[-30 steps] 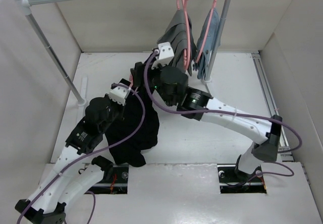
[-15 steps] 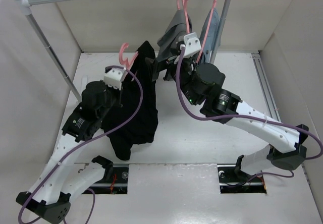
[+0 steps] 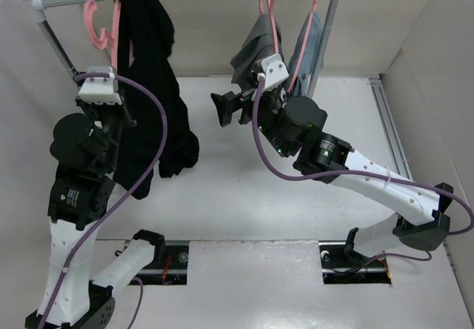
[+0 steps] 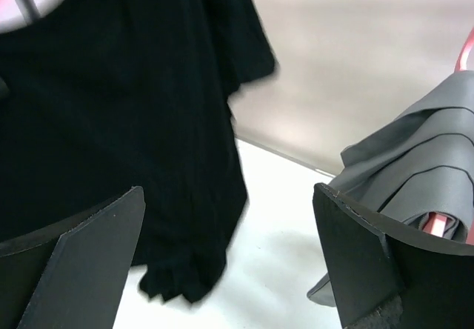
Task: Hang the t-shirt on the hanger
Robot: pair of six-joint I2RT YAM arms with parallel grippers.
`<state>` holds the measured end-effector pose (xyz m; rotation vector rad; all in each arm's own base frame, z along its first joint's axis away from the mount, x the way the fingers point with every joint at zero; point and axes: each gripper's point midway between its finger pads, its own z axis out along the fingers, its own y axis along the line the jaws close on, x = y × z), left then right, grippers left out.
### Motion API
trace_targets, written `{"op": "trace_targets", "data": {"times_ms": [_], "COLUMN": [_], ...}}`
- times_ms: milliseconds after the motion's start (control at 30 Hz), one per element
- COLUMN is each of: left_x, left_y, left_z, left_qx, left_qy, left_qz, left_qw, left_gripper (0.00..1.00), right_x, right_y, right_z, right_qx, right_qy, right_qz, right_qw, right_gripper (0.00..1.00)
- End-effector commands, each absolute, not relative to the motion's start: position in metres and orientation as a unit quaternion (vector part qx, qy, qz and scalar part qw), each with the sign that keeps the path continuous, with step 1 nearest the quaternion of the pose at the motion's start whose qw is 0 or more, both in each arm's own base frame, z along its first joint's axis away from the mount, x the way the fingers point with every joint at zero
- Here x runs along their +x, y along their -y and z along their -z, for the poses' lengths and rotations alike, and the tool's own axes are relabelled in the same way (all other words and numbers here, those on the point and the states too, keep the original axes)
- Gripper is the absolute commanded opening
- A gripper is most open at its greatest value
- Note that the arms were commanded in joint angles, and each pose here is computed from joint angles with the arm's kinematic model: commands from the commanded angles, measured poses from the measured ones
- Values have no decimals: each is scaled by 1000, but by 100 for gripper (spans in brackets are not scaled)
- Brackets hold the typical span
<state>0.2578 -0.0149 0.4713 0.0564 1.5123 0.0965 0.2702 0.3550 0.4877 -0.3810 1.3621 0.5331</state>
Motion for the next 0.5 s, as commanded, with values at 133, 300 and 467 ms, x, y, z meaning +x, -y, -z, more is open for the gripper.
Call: {"op": "trace_targets", "data": {"times_ms": [133, 300, 467], "left_x": [280, 312, 330], "left_y": [-3, 10, 0], "left_z": [-553, -538, -531], "left_qx": [-33, -40, -68], "left_qy": [-610, -636, -645], "left_qz": [-85, -64, -69], "left_qw": [787, 768, 758], "left_gripper": [0, 0, 0], "right_x": [262, 259, 258], "right_y": [-347, -341, -335], "right_z": [-510, -513, -512], "right_qx": [-168, -168, -167], "right_qy": [-595, -592, -593], "right_qz": [-262, -261, -254], "right_qw": [741, 744, 746], "right_gripper": [99, 99, 99]}}
